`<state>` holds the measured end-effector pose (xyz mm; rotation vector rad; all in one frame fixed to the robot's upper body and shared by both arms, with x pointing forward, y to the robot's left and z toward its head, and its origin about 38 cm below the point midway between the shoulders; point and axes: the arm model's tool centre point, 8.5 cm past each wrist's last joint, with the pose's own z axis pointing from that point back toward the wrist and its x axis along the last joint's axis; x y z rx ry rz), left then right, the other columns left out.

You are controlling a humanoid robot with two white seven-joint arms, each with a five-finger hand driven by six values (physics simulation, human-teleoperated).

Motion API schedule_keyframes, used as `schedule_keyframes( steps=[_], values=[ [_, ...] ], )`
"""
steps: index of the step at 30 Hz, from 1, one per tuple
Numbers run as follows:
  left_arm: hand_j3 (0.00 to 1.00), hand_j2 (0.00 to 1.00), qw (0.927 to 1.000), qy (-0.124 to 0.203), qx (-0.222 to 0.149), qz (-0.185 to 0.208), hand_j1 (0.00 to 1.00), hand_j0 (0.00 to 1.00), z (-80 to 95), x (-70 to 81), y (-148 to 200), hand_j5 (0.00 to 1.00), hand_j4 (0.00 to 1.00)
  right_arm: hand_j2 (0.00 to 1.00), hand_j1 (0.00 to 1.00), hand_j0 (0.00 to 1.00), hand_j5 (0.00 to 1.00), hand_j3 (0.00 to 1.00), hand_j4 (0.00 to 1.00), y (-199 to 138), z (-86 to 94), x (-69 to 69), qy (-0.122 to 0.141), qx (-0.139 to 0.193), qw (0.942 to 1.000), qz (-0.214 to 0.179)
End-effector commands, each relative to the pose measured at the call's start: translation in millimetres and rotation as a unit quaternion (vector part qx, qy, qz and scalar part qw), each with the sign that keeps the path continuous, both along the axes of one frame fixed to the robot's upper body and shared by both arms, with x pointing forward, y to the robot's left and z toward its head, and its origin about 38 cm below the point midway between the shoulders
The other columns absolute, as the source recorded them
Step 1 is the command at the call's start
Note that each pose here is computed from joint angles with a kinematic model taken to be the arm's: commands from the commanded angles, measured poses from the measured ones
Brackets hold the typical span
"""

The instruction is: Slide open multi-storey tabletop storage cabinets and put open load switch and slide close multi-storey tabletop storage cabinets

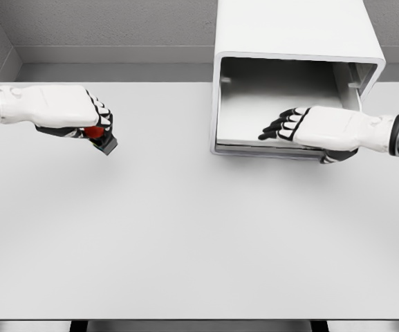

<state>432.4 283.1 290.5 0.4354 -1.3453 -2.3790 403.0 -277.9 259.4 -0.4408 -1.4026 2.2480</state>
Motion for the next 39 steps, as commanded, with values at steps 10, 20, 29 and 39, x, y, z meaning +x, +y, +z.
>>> schedule_keyframes(
  steps=[10, 20, 29, 39],
  values=[
    [0.42, 0.42, 1.0000, 0.002, -0.006, -0.003, 0.42, 0.42, 1.3, -0.6, -2, 0.42, 0.42, 1.00, 1.00, 1.00, 1.00, 1.00, 1.00, 21, -2.7, -21.0, 0.021, 0.033, 0.9964, 0.075],
    [0.42, 0.42, 0.9999, 0.003, -0.012, -0.003, 0.42, 0.42, 4.0, -0.5, -3, 0.42, 0.42, 1.00, 1.00, 1.00, 1.00, 1.00, 1.00, 6, 3.9, -20.8, 0.015, 0.031, 0.9977, 0.058],
    [0.42, 0.42, 0.9999, 0.003, -0.012, -0.004, 0.42, 0.42, 3.9, -0.4, -3, 0.42, 0.42, 1.00, 1.00, 1.00, 1.00, 1.00, 1.00, -9, 7.2, -22.6, 0.010, 0.037, 0.9985, 0.038],
    [0.42, 0.42, 0.9999, 0.003, -0.013, -0.005, 0.42, 0.42, 4.2, -0.6, -4, 0.42, 0.42, 1.00, 1.00, 1.00, 1.00, 1.00, 1.00, -20, 10.7, -27.7, 0.011, 0.034, 0.9989, 0.028]
  ],
)
